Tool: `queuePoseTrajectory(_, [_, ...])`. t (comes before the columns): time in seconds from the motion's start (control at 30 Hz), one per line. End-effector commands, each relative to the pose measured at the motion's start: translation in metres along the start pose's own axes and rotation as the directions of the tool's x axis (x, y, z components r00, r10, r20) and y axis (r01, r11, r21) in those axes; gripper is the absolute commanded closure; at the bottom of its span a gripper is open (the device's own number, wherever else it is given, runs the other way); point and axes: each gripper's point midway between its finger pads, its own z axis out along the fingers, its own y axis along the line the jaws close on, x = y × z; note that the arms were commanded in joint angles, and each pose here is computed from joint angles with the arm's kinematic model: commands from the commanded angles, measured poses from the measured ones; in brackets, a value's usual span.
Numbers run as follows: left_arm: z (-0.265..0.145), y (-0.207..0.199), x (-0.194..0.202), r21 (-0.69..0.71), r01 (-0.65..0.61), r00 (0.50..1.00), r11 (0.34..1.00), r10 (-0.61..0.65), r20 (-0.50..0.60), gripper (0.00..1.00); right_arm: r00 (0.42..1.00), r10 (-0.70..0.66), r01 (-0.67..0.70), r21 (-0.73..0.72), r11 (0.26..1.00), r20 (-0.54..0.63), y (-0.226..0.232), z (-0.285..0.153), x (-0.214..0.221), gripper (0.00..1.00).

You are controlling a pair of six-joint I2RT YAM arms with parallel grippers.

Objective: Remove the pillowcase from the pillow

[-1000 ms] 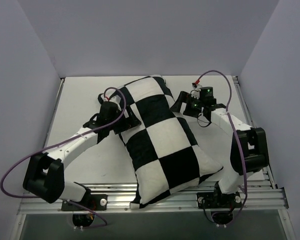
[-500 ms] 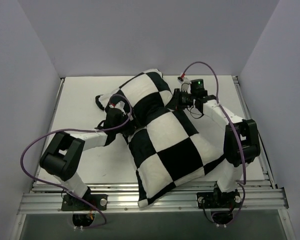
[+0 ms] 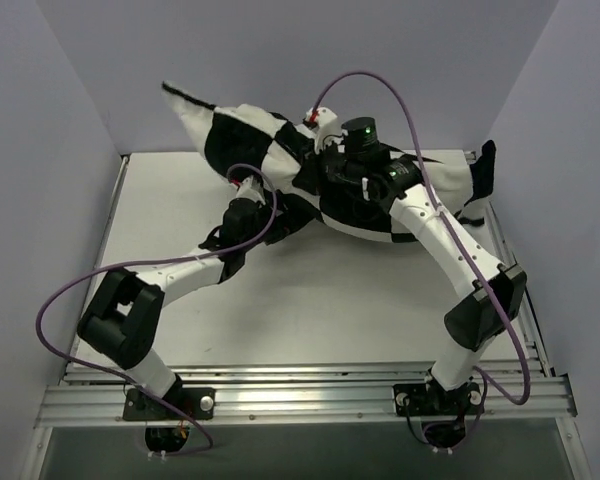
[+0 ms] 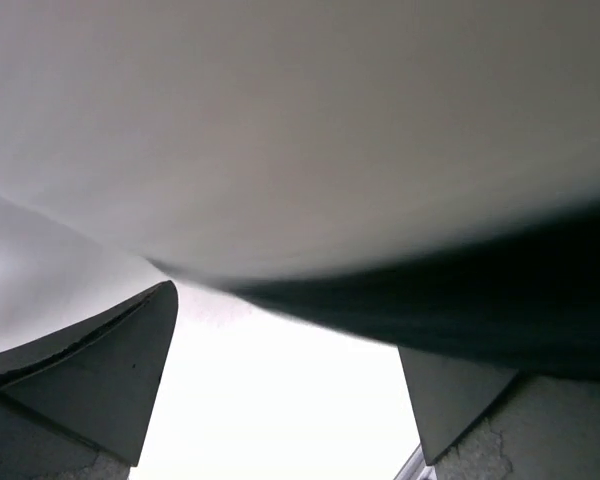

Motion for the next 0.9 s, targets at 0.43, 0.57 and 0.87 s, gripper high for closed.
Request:
queuePoseTrajectory(0.43, [-0.270,0.002,0.013,-0.100,-0.099,0.988,0.990,0.110,0.111,0.06,0.976,0.194,-0.169,0.218,0.961,-0.096,0.049,-0.067,0.120,0.26])
queuePoseTrajectory(0.57, [-0.278,-0.003,-0.021,-0.219,-0.192,0.961,0.957,0.228,0.157,0.06,0.954,0.300,-0.266,0.439,0.858,-0.009,0.016,-0.092,0.134,0.19])
queuePoseTrajectory(0.87, [-0.160,-0.018,-0.073,-0.359,-0.479,0.866,0.801,0.498,-0.045,0.06,0.895,0.435,-0.396,0.621,0.677,0.097,-0.024,-0.123,0.199,0.13])
